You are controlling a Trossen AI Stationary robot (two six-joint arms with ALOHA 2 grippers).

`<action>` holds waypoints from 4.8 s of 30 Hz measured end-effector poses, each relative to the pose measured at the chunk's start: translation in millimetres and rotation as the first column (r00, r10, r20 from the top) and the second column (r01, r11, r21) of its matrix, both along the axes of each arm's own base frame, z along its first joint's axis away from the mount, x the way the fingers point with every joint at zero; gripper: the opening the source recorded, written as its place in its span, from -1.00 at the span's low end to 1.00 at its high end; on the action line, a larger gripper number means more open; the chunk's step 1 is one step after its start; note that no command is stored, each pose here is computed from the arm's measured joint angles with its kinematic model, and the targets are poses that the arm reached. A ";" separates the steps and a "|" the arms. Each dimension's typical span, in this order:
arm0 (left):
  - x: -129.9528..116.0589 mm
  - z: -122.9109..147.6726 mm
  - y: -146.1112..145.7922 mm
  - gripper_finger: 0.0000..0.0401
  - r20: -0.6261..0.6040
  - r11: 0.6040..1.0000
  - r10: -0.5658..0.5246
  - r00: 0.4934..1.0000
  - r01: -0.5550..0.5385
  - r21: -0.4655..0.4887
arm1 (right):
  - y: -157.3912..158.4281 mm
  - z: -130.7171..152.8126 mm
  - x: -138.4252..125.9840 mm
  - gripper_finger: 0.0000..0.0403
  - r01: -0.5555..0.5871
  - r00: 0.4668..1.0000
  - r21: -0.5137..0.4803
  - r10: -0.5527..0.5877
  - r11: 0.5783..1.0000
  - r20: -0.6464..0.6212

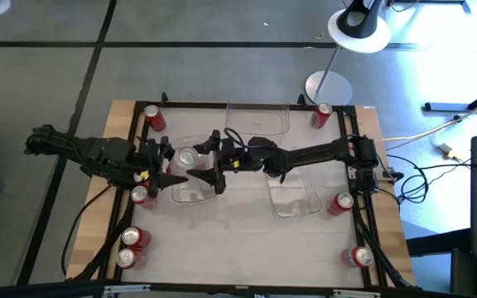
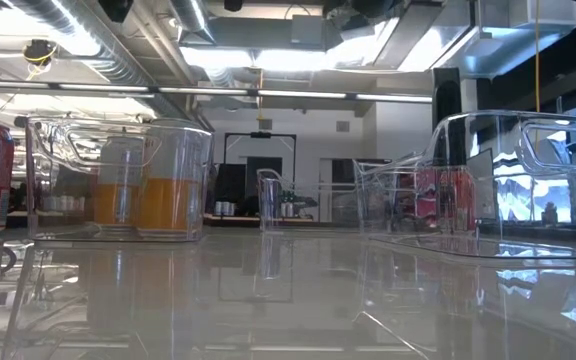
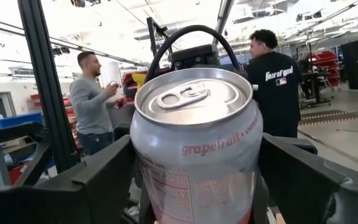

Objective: Sort soda cans
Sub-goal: Put the orange white soda can into the left transparent bin

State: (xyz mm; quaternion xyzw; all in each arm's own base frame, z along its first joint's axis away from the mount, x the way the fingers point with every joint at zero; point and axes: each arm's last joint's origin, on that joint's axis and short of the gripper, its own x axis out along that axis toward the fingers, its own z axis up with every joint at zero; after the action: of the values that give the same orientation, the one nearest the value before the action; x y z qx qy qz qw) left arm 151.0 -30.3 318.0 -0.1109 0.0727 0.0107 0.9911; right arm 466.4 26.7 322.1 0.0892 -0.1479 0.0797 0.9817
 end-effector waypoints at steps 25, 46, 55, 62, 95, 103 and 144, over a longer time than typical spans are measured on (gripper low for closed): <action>17.8 -21.2 -0.4 0.43 0.014 0.999 0.049 0.999 -0.048 -0.024 | -2.9 -5.6 2.3 0.75 0.104 0.993 0.050 -0.101 0.993 -0.061; 12.2 -15.9 1.7 0.55 0.045 0.998 0.050 0.998 -0.049 -0.026 | -2.7 0.9 0.2 0.40 0.076 0.997 0.053 -0.077 0.996 0.015; -2.3 -11.5 5.1 0.67 0.033 0.998 0.056 0.998 -0.055 -0.033 | -2.5 -3.4 1.7 0.40 0.079 0.997 0.049 -0.078 0.996 -0.025; -34.3 -2.6 13.7 0.62 -0.021 0.988 0.121 0.992 -0.122 -0.089 | -1.5 -4.2 2.5 0.40 0.085 0.996 0.050 -0.084 0.995 -0.029; -69.3 11.4 26.0 0.59 -0.009 0.952 0.285 0.959 -0.284 -0.116 | 44.8 -137.6 64.3 0.40 0.325 0.864 -0.056 -0.321 0.944 -0.389; -67.8 11.0 25.6 0.59 -0.014 0.953 0.282 0.959 -0.282 -0.108 | 39.4 -147.3 67.1 0.42 0.306 0.859 -0.034 -0.291 0.951 -0.422; -67.2 4.3 25.4 0.59 -0.077 0.951 0.285 0.955 -0.292 -0.101 | 44.3 -34.2 25.7 0.72 0.212 0.876 -0.152 -0.257 0.965 -0.409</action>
State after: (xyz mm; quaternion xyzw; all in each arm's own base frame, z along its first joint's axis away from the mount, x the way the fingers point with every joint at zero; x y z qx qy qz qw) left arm 83.8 -4.9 322.3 -0.1748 0.0867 0.1547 0.9685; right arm 492.1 70.9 287.9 0.0352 0.0641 -0.0536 0.9959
